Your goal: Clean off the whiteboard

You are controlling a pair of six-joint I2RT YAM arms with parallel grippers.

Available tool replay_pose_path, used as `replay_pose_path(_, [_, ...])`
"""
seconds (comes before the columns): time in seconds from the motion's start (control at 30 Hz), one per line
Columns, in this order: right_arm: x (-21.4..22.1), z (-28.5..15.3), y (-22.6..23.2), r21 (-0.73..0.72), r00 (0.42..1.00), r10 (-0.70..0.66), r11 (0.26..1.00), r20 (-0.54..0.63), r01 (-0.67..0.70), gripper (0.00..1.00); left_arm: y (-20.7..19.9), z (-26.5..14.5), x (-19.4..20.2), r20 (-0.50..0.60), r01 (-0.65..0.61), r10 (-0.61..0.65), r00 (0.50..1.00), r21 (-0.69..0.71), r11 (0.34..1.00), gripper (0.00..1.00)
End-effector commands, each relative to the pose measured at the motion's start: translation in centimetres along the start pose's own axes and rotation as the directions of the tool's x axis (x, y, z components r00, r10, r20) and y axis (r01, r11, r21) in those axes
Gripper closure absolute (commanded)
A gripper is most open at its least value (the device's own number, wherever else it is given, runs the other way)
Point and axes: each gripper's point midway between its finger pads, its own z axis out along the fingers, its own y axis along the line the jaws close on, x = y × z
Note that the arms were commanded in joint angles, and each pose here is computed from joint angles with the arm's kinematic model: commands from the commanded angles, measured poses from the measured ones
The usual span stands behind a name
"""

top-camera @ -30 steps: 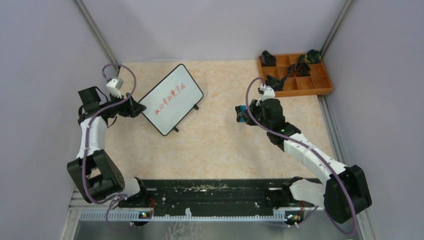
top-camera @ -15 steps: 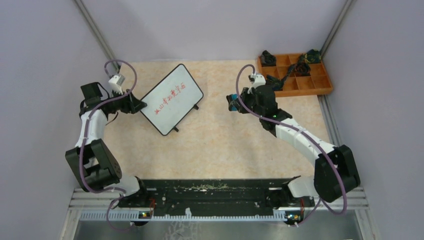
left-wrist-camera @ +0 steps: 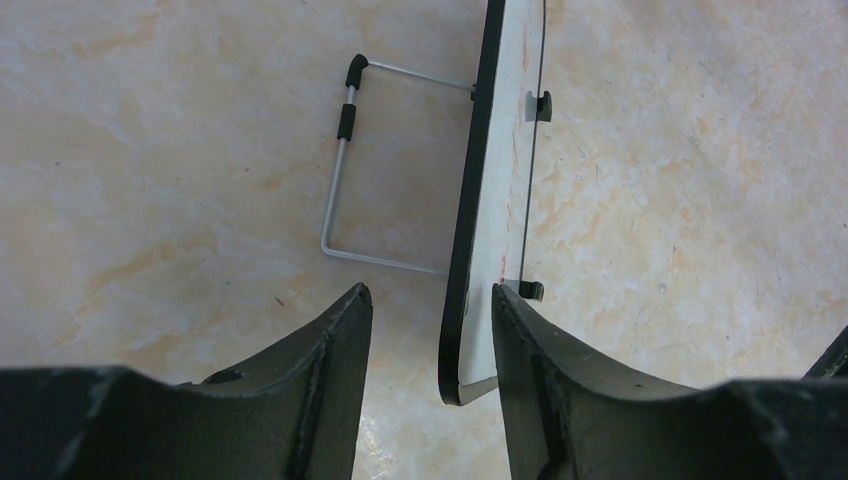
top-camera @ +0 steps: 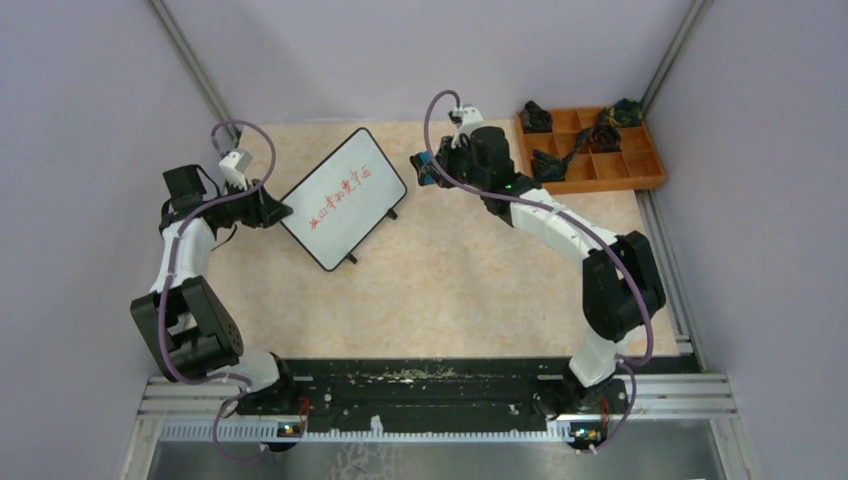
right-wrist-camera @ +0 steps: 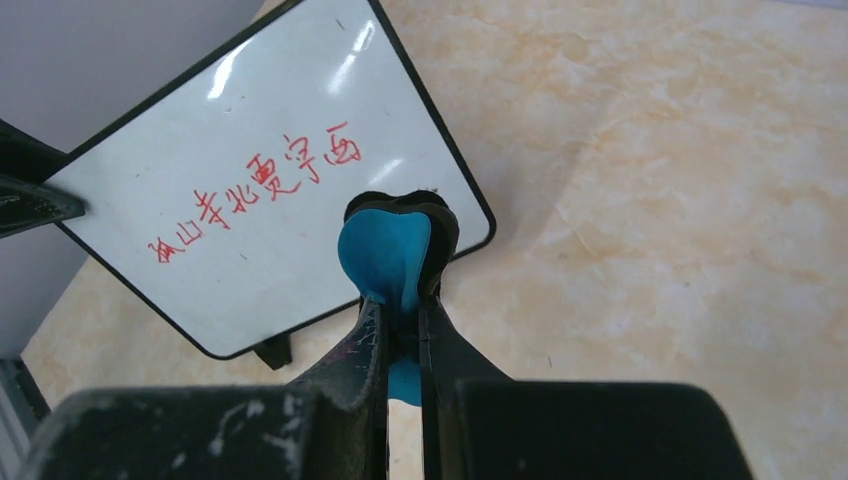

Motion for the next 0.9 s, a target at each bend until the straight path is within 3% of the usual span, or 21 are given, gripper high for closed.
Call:
replay_pose_path(0.0, [-3.0,1.8,3.3,-0.082,0.992,-0.101,0.991,0.070,0.106,1.00,-0.4,-0.4,-1.8,0.025,-0.058,0.058,0.998,0.001,0.998,0.48])
replay_pose_path(0.37, [-2.0,7.4,5.3,-0.161,0.984,-0.178,0.970,0.029,0.180,1.00,-0.6,-0.7,-2.0,0.020,-0.065,0.065,0.998,-0.004,0.998,0.68])
replay_pose_path(0.57, [-1.0,9.8,5.7,-0.172,0.973,-0.228,0.958,0.034,0.231,1.00,-0.5,-0.8,-1.9,0.011,-0.064,0.064,0.998,-0.008,0.998,0.84])
replay_pose_path(0.7, [-0.5,11.0,5.6,-0.165,0.969,-0.241,0.955,0.063,0.248,1.00,-0.5,-0.7,-1.6,0.005,-0.064,0.064,0.998,-0.003,0.998,1.00])
replay_pose_path(0.87, [0.2,12.6,5.3,-0.139,0.958,-0.273,0.949,0.090,0.284,1.00,-0.5,-0.6,-1.2,-0.004,-0.059,0.059,0.998,-0.001,0.998,1.00])
